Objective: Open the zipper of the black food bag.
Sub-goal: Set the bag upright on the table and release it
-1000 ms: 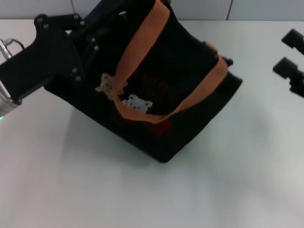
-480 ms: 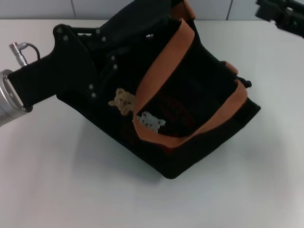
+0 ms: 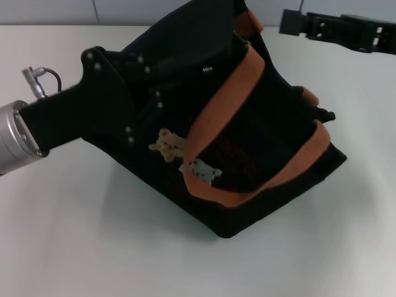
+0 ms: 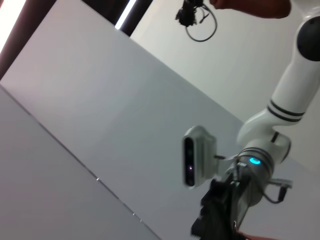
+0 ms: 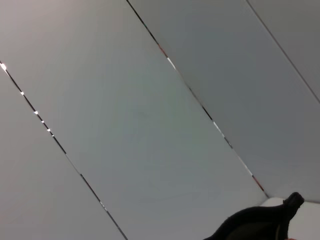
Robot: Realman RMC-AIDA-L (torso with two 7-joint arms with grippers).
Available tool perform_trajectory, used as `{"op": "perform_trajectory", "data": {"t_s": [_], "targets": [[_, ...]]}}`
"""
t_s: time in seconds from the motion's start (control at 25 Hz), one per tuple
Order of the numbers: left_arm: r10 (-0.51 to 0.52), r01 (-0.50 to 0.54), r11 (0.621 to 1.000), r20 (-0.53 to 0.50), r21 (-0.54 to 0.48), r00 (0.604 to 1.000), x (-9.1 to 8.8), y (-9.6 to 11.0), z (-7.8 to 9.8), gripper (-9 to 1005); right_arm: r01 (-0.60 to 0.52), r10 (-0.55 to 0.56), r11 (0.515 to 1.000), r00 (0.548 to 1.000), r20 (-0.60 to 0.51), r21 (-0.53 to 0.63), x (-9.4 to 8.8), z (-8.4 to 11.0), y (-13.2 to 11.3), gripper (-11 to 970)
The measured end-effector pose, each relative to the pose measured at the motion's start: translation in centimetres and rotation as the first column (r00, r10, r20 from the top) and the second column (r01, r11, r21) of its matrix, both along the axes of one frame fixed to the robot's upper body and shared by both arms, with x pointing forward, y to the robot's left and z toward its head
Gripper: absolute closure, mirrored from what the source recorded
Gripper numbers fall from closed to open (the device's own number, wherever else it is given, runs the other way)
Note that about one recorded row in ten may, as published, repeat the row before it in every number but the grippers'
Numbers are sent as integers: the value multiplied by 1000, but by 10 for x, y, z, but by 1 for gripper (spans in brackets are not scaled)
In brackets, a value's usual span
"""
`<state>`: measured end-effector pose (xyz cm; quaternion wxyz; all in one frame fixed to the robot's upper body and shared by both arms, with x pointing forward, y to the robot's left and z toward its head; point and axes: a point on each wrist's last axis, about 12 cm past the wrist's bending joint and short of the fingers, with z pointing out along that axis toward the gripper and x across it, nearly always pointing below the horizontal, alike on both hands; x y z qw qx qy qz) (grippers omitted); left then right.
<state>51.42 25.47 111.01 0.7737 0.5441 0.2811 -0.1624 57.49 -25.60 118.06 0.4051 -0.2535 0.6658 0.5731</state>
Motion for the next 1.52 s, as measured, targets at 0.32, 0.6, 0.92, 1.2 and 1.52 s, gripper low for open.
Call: {"op": "perform_trajectory", "data": {"t_s": [0.32, 0.6, 0.92, 1.2, 1.52], "targets": [[-15, 14, 1000, 44, 23, 999, -4, -5, -4, 897, -26, 23, 998, 998, -57, -54, 9, -2, 21, 327], [-15, 13, 1000, 61, 28, 998, -5, -6, -5, 897, -61, 52, 993, 994, -96, -100, 11, -5, 34, 328], [-29, 27, 999, 60, 33, 998, -6, -8, -6, 898, -46, 32, 989, 994, -104, -138, 16, -6, 41, 330], [-31, 29, 999, 72, 35, 997, -6, -8, -5, 897, -43, 26, 983, 995, -96, -180, 19, -9, 47, 417], [-28, 25, 999, 74, 32, 997, -7, -7, -5, 897, -18, 15, 989, 1000, -23, -145, 9, -19, 38, 732]]}}
